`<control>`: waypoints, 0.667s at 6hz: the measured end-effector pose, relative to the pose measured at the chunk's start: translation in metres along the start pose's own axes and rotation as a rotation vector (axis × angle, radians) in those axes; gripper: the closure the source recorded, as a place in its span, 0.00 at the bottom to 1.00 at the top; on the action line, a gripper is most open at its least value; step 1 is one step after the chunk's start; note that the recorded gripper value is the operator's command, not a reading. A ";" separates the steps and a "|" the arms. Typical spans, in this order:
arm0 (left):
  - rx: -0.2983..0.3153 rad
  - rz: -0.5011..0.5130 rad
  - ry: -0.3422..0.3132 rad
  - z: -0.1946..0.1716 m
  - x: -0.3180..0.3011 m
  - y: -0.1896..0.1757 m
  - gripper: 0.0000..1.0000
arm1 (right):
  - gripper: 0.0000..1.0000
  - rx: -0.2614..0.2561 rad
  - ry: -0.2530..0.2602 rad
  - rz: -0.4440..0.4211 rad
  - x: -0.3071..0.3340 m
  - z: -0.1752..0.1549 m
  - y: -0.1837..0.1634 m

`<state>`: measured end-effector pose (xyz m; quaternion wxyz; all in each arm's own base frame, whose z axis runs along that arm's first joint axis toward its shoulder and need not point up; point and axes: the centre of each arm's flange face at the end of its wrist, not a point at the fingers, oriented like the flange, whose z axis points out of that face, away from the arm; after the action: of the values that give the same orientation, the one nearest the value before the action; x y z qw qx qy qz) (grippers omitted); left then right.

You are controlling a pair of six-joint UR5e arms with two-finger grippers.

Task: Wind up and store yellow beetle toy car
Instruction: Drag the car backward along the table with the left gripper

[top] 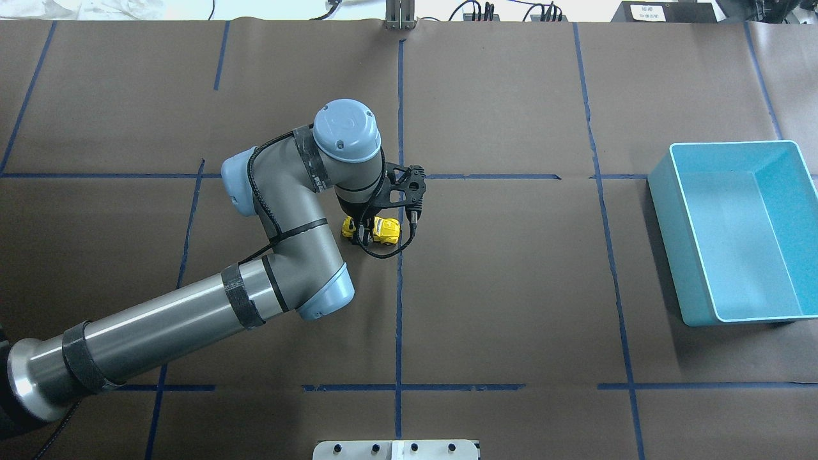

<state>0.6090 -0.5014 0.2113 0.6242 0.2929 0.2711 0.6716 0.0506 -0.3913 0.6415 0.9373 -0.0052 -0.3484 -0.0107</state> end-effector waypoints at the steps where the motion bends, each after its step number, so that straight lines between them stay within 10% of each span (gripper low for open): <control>1: 0.003 -0.002 -0.005 -0.002 -0.003 0.002 0.97 | 0.00 0.000 0.000 0.000 0.000 0.000 0.000; 4: 0.030 0.005 -0.024 -0.008 -0.011 0.011 0.97 | 0.00 -0.001 0.000 0.001 0.001 0.001 0.000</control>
<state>0.5957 -0.5127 0.2131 0.6213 0.3110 0.2729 0.6654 0.0506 -0.3912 0.6422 0.9373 -0.0059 -0.3482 -0.0105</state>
